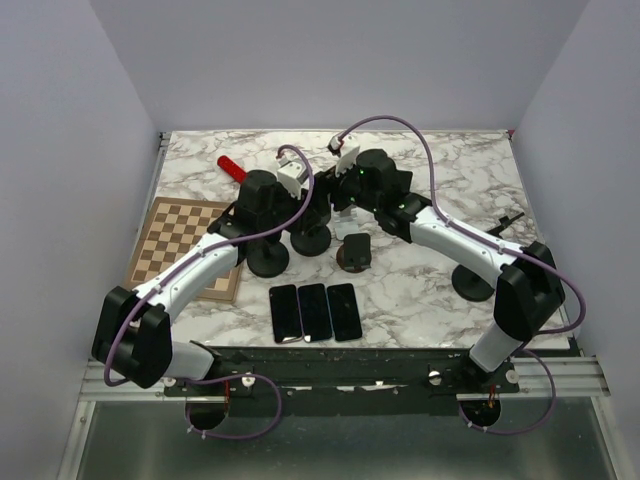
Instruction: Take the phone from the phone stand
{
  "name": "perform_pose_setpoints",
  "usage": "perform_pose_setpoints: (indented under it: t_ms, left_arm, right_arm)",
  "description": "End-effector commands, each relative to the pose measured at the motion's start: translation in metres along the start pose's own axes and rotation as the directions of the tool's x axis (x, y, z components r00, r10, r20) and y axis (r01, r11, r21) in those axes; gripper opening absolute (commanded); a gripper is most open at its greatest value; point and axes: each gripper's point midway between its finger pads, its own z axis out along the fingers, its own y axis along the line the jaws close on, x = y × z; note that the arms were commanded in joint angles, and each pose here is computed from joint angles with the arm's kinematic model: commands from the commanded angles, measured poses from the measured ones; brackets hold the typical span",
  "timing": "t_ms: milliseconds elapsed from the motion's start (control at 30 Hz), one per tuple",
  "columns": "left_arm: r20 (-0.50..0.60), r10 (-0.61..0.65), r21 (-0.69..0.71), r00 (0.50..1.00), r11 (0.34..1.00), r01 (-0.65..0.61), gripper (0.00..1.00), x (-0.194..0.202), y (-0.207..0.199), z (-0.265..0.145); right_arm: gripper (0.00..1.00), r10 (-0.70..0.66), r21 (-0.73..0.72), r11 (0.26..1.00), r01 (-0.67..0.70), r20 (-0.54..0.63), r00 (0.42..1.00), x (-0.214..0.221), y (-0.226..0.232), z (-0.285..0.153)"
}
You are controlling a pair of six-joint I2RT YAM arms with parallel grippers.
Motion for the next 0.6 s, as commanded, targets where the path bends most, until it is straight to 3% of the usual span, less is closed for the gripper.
perform_pose_setpoints:
  t_ms: [0,300,567]
  left_arm:
    - [0.036,0.017,0.126,0.999,0.992,-0.021,0.0,-0.012,-0.024,-0.005]
    - [0.005,-0.01,0.12,1.0,0.993,0.009,0.0,-0.006,-0.01,-0.001]
    - [-0.003,-0.02,0.108,1.0,0.994,0.02,0.0,-0.004,-0.003,0.0]
  right_arm:
    - [0.01,-0.175,-0.124,0.978,0.17,-0.031,0.984,0.001,0.005,0.004]
    - [0.01,-0.12,-0.426,0.902,0.076,-0.079,0.99,0.005,0.05,-0.009]
    - [0.01,-0.114,-0.468,0.882,0.06,-0.088,0.99,0.001,0.051,-0.022]
